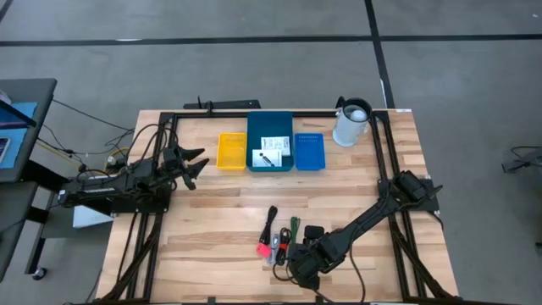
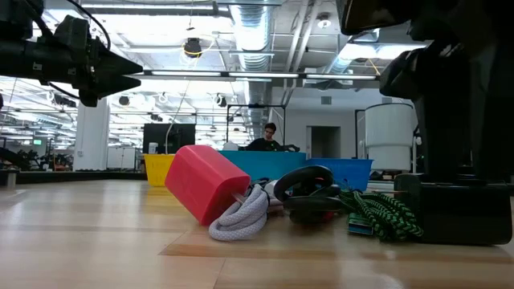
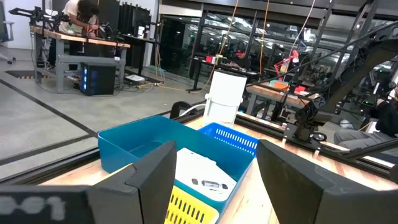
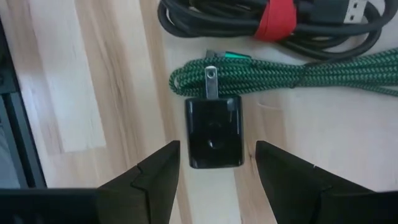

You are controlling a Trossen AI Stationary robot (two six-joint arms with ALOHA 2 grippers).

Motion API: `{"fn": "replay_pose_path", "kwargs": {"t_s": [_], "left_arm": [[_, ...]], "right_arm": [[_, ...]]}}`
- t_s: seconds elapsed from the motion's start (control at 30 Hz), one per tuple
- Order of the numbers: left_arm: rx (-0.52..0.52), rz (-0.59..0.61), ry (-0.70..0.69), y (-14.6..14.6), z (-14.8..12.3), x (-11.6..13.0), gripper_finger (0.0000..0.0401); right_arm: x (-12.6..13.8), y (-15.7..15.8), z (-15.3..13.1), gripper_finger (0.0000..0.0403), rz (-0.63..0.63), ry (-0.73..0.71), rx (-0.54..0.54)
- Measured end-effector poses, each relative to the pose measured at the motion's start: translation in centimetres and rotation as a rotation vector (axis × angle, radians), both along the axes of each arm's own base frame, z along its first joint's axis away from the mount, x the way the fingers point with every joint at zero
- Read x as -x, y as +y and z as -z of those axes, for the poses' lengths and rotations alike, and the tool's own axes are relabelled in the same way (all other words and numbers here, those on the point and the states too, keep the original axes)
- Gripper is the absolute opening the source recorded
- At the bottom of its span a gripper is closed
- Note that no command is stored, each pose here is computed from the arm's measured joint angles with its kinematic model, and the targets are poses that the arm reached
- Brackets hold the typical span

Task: Pick and place items into bin
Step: Put the black charger adapter into the blue bin

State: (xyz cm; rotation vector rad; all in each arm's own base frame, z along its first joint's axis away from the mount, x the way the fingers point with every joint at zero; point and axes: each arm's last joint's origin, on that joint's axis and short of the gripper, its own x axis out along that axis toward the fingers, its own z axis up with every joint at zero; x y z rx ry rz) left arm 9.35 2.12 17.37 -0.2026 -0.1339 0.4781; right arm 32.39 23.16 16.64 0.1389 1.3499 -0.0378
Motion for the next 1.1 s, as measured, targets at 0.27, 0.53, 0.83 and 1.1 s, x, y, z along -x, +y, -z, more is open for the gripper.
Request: {"fn": "replay_pose_path", "kwargs": {"t_s": [0.27, 0.53, 0.83, 1.1], "left_arm": [[0.000, 0.000, 0.000, 0.0, 0.0, 0.0, 0.0212], [0.000, 0.000, 0.000, 0.0, 0.0, 0.0, 0.0212], [0.000, 0.000, 0.000, 0.0, 0.0, 0.0, 0.0212], [0.000, 0.000, 0.000, 0.0, 0.0, 0.0, 0.0212]], "right_arm": [[-0.1, 0.0, 0.0, 0.0205, -0.006, -0.011, 0.001], [-0.2, 0.2, 0.2, 0.0205, -0.009, -0.016, -0.007], [-0.6, 0.1, 1.8, 0.0205, -0.010, 0.008, 0.011], [-0.7, 0.1, 1.8, 0.0199, -0.008, -0.006, 0.020]]}}
